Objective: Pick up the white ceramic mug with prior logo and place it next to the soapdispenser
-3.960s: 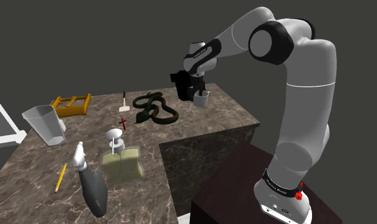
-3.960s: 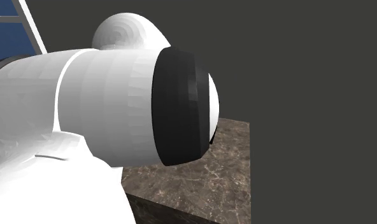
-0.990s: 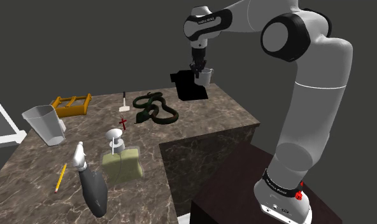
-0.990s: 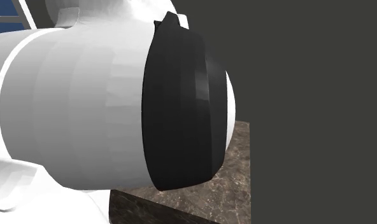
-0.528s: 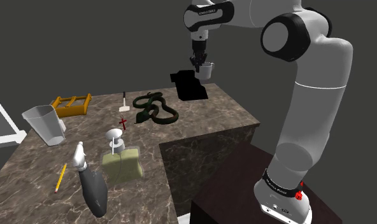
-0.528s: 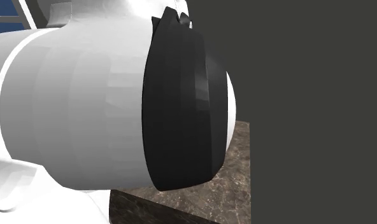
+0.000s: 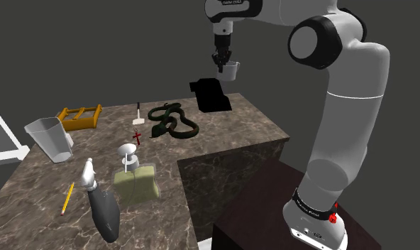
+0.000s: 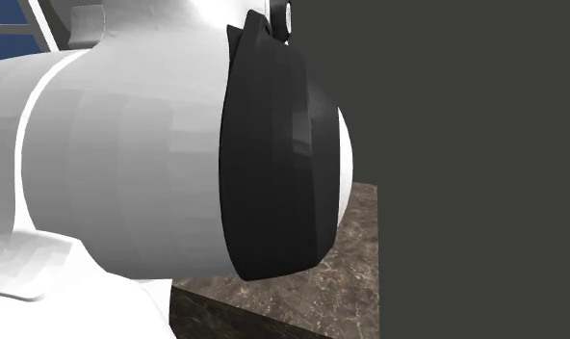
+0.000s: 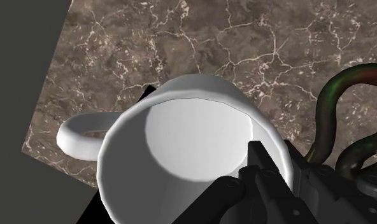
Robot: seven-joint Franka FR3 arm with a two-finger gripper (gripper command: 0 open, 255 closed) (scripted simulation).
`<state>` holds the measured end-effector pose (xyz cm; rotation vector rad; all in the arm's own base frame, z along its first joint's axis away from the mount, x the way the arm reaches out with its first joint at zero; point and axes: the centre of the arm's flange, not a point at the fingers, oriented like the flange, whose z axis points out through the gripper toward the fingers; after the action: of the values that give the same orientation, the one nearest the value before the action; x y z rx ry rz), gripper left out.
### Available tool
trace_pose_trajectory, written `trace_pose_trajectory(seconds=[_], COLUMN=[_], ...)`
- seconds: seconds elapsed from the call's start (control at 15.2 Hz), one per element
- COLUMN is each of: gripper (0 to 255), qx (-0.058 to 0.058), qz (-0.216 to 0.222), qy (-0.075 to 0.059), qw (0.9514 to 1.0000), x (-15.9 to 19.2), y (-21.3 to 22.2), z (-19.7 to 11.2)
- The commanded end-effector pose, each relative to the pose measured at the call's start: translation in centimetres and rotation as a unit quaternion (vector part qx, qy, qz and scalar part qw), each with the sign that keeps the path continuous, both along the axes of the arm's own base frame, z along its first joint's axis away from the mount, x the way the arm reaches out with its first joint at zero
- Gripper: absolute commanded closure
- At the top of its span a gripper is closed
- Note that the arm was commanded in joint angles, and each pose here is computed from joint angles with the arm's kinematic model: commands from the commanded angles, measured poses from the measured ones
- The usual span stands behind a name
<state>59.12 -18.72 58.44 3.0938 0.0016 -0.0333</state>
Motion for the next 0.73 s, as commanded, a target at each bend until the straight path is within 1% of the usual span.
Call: trace_pose_trajectory(seconds=[0.0,0.66], gripper=[255,255], qx=[0.000,0.000], qz=[0.000,0.000], qy=[0.000,0.000], qw=[1.0000,1.0000], x=[0.0,0.0], y=[0.0,0.0], z=[1.0,6.3])
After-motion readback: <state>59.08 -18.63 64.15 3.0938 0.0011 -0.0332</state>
